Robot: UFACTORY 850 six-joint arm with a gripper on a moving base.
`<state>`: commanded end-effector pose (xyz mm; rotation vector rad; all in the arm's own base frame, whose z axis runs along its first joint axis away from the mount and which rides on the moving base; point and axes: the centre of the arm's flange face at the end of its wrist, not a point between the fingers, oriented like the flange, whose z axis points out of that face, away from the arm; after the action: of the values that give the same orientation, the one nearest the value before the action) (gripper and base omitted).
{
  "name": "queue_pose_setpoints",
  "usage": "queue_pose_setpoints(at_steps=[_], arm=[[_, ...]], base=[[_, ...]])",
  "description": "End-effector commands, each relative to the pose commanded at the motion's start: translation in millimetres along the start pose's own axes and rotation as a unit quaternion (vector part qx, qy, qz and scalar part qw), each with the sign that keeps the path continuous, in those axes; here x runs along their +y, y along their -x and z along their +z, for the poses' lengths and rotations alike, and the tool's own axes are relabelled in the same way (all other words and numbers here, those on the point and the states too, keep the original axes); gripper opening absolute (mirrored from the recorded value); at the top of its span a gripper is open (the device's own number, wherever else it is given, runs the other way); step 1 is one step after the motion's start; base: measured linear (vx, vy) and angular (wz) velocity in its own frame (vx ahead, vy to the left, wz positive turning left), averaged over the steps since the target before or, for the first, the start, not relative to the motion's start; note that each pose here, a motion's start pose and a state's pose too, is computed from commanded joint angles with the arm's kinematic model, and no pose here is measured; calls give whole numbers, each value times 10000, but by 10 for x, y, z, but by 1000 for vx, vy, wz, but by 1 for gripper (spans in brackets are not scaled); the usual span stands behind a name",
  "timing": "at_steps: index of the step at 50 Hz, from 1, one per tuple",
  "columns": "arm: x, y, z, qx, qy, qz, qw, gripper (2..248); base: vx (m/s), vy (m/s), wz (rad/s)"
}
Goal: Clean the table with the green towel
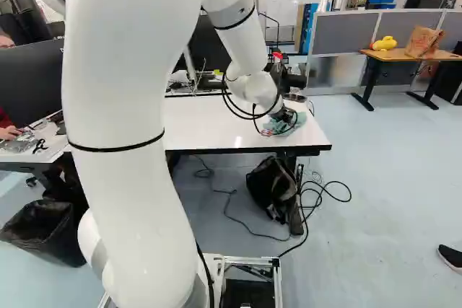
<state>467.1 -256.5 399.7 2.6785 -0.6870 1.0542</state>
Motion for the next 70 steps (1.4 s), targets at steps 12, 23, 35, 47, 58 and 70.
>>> queue_pose_setpoints(at_steps=[12,23,35,47,58,70], arm=[[34,-9,14,-22,22,23,10000,42],[169,-84,93,5,106,113,9999,42],[199,-220,237,58,121,128,9998,42],[63,-333,359,105,37,39,9999,42],[-124,-385,416,130,-73,-76,9999,42],[-323,-376,406,128,-190,-198,9995,42]], base=[[0,0,0],[0,0,0],[0,0,0],[0,0,0],[0,0,0],[0,0,0]])
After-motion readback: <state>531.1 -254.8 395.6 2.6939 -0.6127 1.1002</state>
